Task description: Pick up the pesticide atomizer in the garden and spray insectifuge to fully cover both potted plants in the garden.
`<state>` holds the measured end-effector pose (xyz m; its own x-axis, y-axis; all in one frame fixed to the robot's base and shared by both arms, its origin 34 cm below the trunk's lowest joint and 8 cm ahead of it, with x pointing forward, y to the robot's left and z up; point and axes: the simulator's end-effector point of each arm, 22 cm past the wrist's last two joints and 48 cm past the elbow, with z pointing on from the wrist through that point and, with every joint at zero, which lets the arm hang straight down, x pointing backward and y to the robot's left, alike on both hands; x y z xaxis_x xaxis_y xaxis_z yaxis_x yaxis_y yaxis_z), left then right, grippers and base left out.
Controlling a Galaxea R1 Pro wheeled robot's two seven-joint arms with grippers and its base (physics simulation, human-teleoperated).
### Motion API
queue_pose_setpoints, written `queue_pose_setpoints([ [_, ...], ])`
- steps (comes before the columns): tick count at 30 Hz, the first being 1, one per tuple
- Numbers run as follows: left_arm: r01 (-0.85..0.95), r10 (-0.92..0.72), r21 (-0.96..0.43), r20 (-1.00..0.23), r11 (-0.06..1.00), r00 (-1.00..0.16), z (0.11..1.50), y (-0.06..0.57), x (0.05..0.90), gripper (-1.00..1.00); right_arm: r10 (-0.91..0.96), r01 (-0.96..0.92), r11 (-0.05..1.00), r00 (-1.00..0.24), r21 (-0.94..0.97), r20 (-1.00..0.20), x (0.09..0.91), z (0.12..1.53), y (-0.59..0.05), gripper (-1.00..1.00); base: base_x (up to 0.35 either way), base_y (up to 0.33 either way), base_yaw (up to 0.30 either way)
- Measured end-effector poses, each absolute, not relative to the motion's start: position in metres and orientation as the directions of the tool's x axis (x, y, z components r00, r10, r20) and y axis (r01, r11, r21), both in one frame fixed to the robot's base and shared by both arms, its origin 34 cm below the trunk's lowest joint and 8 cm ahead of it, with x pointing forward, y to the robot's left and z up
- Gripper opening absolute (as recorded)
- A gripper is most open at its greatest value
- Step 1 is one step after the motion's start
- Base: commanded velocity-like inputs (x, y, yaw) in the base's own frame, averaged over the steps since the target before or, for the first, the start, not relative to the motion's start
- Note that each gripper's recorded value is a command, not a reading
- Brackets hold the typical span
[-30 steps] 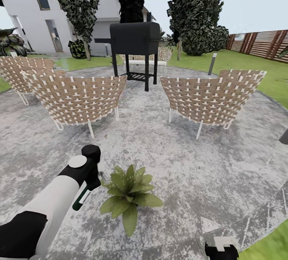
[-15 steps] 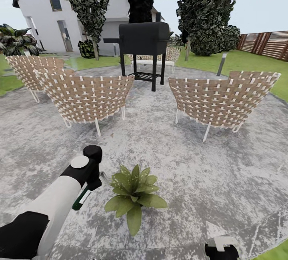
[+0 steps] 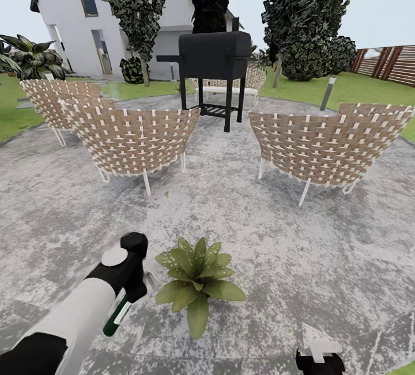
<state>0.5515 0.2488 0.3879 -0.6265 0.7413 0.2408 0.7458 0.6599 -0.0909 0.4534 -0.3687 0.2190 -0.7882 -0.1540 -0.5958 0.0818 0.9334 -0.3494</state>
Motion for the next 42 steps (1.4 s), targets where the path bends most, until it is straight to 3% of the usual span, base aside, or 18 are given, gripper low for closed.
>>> queue_pose_setpoints([
  [6,0.701,0.715,-0.154,0.236,0.696,-0.658,0.371,0.257,0.528,-1.00,-0.154,0.083,0.933,-0.788,-0.351,-0.596,0.453,0.219,-0.370,1.00,0.000,0.000,0.000],
  [19,0.676,0.677,-0.103,0.249,0.730,-0.693,0.363,0.289,0.527,-1.00,-0.151,0.086,0.934,-0.787,-0.348,-0.598,0.454,0.219,-0.369,1.00,0.000,0.000,0.116],
  [24,0.655,0.676,-0.166,0.192,0.737,-0.711,0.354,0.265,0.520,-1.00,-0.151,0.085,0.934,-0.787,-0.348,-0.598,0.454,0.219,-0.369,1.00,0.000,0.000,0.013],
  [33,0.654,0.662,-0.113,0.193,0.748,-0.724,0.326,0.281,0.501,-1.00,-0.150,0.091,0.932,-0.786,-0.352,-0.599,0.454,0.220,-0.374,1.00,0.000,0.000,0.000],
  [42,0.663,0.671,-0.109,0.061,0.741,-0.739,0.344,0.243,0.534,-1.00,-0.149,0.091,0.932,-0.787,-0.351,-0.599,0.454,0.220,-0.374,1.00,0.000,0.000,0.000],
])
